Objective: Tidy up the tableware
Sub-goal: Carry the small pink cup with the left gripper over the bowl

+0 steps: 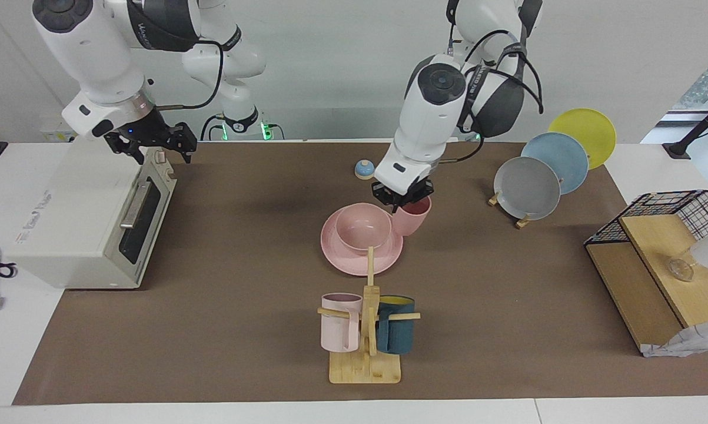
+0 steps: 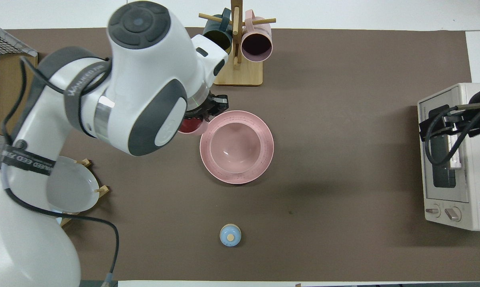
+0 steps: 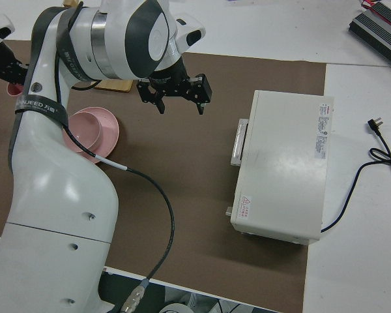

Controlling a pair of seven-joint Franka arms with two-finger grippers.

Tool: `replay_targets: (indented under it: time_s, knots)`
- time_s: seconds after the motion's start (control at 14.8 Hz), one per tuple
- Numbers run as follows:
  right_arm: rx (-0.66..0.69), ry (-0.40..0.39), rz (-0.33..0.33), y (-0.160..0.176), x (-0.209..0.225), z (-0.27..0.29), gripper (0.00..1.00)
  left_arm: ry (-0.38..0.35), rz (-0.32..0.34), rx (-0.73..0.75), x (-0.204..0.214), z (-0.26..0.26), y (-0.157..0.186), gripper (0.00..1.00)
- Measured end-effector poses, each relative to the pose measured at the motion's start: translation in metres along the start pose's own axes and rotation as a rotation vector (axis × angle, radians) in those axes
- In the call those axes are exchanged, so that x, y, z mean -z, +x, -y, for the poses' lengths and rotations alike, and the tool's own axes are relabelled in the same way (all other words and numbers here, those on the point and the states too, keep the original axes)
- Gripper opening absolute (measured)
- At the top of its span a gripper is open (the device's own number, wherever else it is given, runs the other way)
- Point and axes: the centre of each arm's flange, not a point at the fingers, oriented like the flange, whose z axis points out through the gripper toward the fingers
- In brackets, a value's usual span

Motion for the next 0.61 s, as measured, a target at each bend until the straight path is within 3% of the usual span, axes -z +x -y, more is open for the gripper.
replay_targets:
  time_s: [0.61]
  knots:
    - [-0.039,0.01,0.002,-0.002,-0.001,-0.027,1.0,0.002,0.006,0.062,-0.068,-0.051,-0.007,0.06]
